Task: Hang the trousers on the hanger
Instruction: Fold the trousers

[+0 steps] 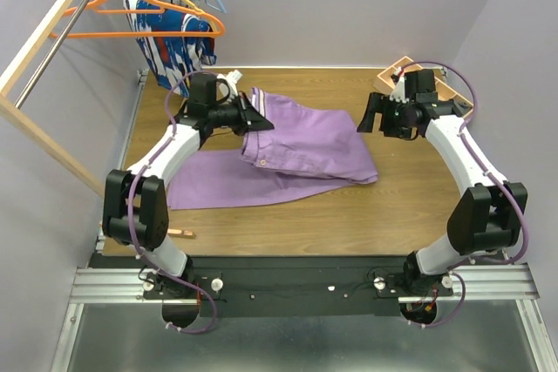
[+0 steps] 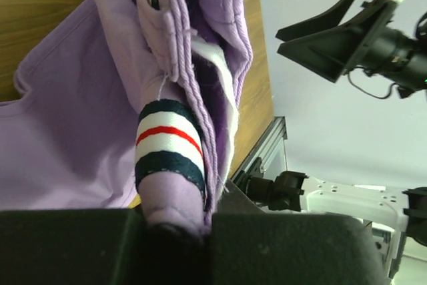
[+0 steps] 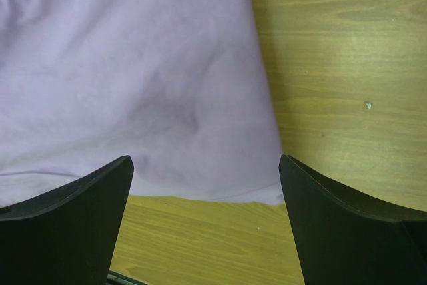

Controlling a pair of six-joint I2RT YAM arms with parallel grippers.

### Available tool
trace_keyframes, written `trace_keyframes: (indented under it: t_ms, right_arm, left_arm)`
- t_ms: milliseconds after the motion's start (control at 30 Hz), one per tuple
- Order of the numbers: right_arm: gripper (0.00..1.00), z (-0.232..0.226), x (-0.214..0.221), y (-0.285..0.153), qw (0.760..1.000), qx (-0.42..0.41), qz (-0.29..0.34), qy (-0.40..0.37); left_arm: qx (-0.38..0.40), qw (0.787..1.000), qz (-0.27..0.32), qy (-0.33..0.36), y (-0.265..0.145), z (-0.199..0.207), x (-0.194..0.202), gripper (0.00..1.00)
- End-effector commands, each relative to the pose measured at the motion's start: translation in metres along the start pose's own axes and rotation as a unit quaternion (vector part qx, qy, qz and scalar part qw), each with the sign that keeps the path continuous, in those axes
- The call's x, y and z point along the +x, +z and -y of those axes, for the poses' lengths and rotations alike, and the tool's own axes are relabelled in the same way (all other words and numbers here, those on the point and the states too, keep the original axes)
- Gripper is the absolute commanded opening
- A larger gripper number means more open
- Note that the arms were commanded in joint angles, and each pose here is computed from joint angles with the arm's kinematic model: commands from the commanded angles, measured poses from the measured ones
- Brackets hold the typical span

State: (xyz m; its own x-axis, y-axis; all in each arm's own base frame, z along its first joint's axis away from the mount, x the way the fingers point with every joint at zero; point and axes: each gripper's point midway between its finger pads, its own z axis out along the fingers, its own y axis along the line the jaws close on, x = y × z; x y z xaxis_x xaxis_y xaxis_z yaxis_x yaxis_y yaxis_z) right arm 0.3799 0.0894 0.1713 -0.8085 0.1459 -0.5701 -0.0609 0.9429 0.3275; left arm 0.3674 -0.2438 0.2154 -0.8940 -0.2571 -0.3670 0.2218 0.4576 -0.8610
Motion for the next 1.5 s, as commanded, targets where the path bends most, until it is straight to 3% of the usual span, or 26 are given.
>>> trace_keyframes:
  t_ms: [0,533,1100,1467]
  right_arm:
    - [0.98,-0.002,-0.001,0.013,0.999,-0.033,-0.001,-0.024]
    - [0.96,-0.026,0.022,0.071,0.98,-0.188,-0.052,-0.048]
    - [0.91,-0.015,0.056,0.138,0.963,-0.241,-0.112,-0.045]
    - [0.85,-0.036,0.082,0.158,0.945,-0.287,-0.153,-0.042]
  left_arm:
    - [0.02,1.0,0.004,0.003,-0.04,0.019,-0.003,0.0]
    - [-0.048,0.999,0.003,-0.008,-0.09,-0.038,0.015,0.0]
    - [-0.087,0.996,0.011,-0.006,-0.095,-0.063,0.01,0.0]
    - [-0.09,0.996,0.016,-0.001,-0.093,-0.067,0.004,0.0]
